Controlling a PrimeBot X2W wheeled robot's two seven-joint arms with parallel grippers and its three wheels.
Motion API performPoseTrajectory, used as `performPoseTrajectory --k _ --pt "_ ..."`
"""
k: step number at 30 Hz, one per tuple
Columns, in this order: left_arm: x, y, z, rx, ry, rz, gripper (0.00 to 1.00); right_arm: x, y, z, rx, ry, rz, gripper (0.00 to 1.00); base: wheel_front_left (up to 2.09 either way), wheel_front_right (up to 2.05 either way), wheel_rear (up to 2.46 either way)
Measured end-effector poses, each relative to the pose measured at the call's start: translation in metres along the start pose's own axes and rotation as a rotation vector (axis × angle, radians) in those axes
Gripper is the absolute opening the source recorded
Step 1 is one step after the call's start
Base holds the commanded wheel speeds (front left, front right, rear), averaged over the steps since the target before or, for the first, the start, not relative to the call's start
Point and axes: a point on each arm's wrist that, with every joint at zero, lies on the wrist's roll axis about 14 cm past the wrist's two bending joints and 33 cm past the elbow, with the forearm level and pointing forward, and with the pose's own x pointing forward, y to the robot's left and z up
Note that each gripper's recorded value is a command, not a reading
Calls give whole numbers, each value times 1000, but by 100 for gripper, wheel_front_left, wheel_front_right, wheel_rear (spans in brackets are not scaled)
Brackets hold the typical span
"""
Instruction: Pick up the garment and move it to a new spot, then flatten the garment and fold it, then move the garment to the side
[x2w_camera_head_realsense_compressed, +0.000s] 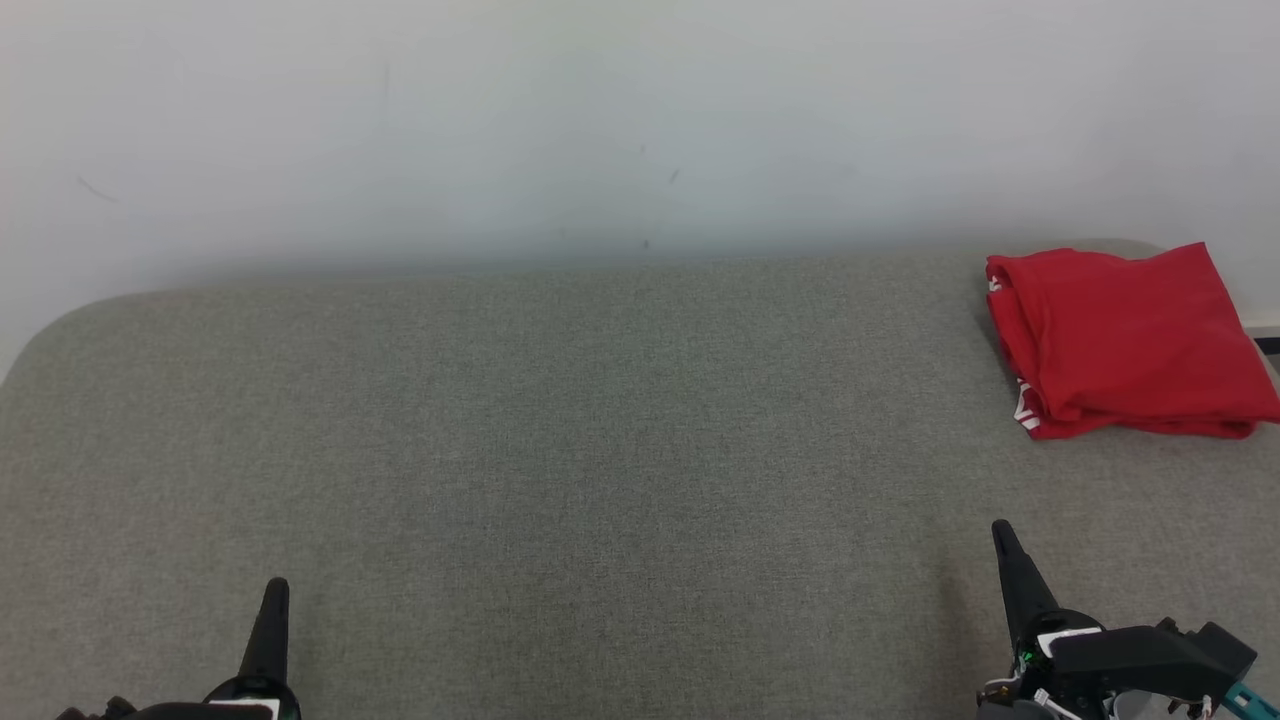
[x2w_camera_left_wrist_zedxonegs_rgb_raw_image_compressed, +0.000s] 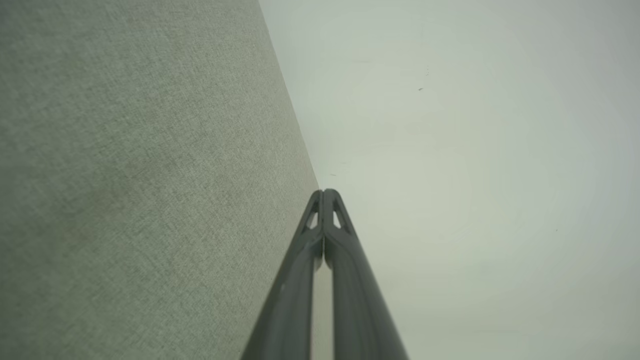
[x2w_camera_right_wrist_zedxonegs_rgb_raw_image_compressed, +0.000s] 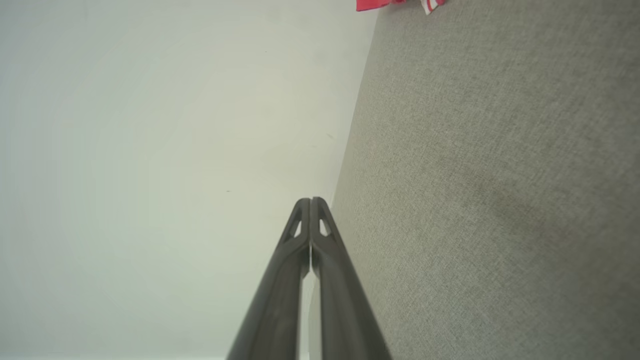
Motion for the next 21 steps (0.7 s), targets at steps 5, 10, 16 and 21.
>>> performPoseTrajectory --k 5,10,16,21 --pt "2 -2 -1 -43 3 -7 0 2 1 -1 41 3 5 0 0 0 0" --pt "4 -5 -1 -84 6 -17 0 4 4 -1 80 5 12 0 0 0 0" --pt "5 -6 -1 -126 10 -22 0 6 6 -2 121 10 20 0 0 0 0" --pt "6 -7 -2 -163 14 -27 0 7 6 -3 158 13 24 0 0 0 0"
